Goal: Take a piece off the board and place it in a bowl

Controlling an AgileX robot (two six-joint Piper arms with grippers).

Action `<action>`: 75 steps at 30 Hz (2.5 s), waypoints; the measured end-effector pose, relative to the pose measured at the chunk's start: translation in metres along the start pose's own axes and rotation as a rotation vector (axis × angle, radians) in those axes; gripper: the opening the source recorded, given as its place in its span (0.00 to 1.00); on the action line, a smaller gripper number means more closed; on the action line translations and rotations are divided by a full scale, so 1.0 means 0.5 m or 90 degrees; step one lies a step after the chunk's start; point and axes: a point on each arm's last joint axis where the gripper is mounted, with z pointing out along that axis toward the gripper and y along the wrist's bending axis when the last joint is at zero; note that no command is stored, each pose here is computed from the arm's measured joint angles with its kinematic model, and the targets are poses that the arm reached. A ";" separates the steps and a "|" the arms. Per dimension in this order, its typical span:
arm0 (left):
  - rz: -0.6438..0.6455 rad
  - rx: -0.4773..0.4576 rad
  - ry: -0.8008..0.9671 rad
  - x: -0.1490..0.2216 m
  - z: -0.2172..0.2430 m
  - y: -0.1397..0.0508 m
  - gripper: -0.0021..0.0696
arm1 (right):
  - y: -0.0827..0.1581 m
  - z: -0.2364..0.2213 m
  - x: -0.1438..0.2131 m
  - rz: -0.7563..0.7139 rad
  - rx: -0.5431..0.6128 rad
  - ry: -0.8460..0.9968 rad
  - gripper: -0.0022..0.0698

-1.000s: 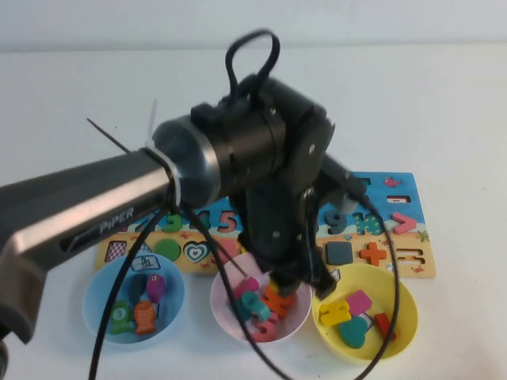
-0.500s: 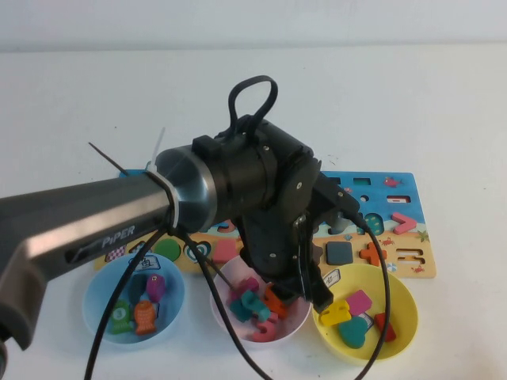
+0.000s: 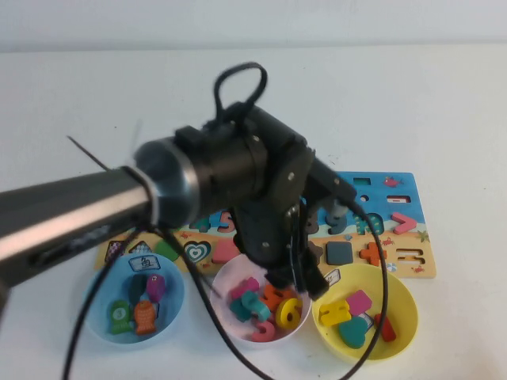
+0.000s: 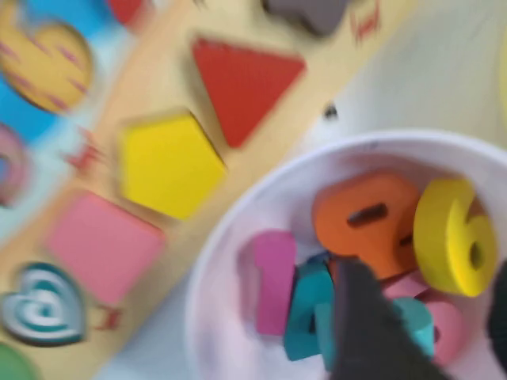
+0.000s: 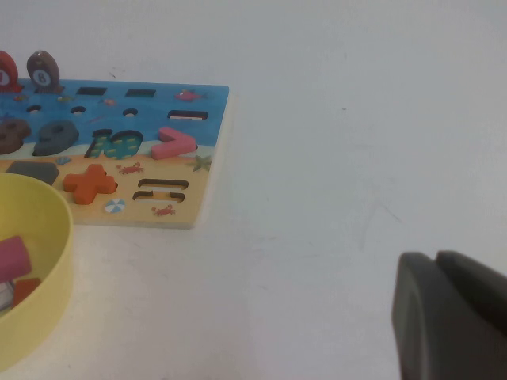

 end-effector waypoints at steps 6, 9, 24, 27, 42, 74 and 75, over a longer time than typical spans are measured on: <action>-0.001 -0.023 -0.166 0.022 -0.159 0.011 0.10 | 0.000 0.000 0.000 0.000 0.000 0.000 0.01; -0.002 -0.034 -0.257 0.064 -0.245 0.013 0.05 | 0.000 0.000 0.000 0.000 0.000 0.000 0.01; -0.004 -0.036 -0.289 0.269 -0.309 0.002 0.03 | 0.000 0.000 0.000 0.000 0.000 0.000 0.01; -0.014 -0.069 -0.264 0.277 -0.306 0.012 0.03 | 0.000 0.000 0.000 0.000 0.000 0.000 0.01; -0.198 -0.194 -0.462 0.402 -0.251 0.066 0.03 | 0.000 0.000 0.000 0.000 0.000 0.000 0.01; -0.374 -0.390 -0.591 0.707 -0.023 0.017 0.02 | 0.000 0.000 0.001 0.000 0.000 0.002 0.01; -0.368 -0.386 -0.590 0.707 -0.022 0.016 0.02 | 0.000 0.000 0.001 0.000 0.000 0.002 0.01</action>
